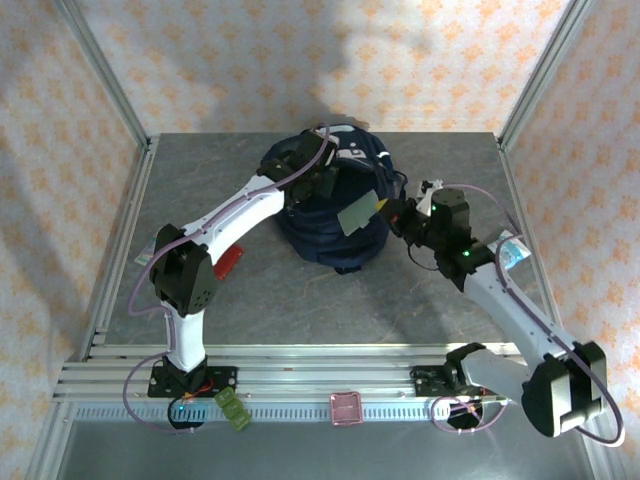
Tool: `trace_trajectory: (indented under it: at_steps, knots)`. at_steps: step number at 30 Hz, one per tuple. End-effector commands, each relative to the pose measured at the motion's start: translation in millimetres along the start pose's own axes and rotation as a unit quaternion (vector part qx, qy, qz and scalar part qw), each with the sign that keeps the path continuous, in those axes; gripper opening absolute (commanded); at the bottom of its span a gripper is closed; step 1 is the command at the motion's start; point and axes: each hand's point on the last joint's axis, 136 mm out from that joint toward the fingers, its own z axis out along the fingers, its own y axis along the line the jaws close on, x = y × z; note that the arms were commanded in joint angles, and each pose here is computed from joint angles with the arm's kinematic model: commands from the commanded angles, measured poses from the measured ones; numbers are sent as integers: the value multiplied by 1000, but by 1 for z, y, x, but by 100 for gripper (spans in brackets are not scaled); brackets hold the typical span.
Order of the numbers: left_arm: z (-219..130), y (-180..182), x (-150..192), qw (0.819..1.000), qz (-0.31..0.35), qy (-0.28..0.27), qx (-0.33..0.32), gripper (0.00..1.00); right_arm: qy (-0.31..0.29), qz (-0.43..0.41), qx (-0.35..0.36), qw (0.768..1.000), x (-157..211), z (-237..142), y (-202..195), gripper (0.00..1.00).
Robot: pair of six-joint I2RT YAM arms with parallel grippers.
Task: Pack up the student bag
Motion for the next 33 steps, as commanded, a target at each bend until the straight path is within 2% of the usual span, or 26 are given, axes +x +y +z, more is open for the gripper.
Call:
trace_trajectory:
  at_steps: [1,6,11,18,20,22,27,30,33]
  knots:
    - [-39,-3,-63,995,-48,-88,29,0,-40,-2,-96,995,-31,3,52,0]
    - [-41,-8,-66,994,-54,-87,41,0,-58,34,-86,994,-48,32,35,0]
    - [-40,-15,-64,992,-74,-85,63,0,-62,82,-111,989,-56,60,22,0]
    - [-39,-25,-61,987,-102,-87,94,0,-24,98,-73,992,-34,117,2,0]
    - [-35,-25,-59,987,-105,-85,91,0,5,82,-64,995,-23,138,4,5]
    - [-32,-21,-58,987,-108,-85,79,0,40,81,-37,995,-13,155,-8,16]
    - [-21,-12,-48,990,-107,-78,51,0,51,57,19,997,1,138,-39,44]
    - [-14,-13,-40,991,-106,-67,51,0,50,29,48,997,6,113,-48,46]
    - [-7,-18,-31,991,-107,-58,60,0,20,5,62,998,3,81,-49,48]
